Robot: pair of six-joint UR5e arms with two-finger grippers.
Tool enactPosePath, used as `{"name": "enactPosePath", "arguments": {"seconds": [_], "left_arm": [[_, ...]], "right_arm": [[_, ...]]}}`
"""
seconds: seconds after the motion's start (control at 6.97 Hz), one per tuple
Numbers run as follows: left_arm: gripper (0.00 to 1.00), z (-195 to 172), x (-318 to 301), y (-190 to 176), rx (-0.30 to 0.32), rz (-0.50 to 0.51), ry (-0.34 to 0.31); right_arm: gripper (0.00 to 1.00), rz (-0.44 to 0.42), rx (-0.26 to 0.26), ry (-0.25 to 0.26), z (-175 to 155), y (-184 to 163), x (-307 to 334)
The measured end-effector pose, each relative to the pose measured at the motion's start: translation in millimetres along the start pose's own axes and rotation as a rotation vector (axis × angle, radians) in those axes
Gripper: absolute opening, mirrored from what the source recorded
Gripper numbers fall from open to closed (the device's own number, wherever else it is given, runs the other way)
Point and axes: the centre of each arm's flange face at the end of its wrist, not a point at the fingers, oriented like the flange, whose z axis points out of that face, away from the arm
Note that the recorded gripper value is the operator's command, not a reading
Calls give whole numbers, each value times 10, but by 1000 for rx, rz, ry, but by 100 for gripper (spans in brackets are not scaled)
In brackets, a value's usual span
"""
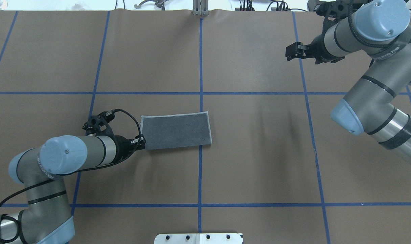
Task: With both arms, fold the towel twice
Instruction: 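Lift the strip end with the left gripper and fold it over the other end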
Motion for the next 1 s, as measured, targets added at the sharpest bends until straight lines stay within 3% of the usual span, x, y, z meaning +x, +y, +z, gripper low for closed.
{"name": "enactPosePath", "arguments": {"seconds": [0.43,1.0], "left_arm": [[0,-67,124,39,0,15,18],[0,-52,782,218,-3,16,0]], "right_arm": [[100,2,0,3,0,-2,54],[100,4,4,5,-6,-11,63]]}}
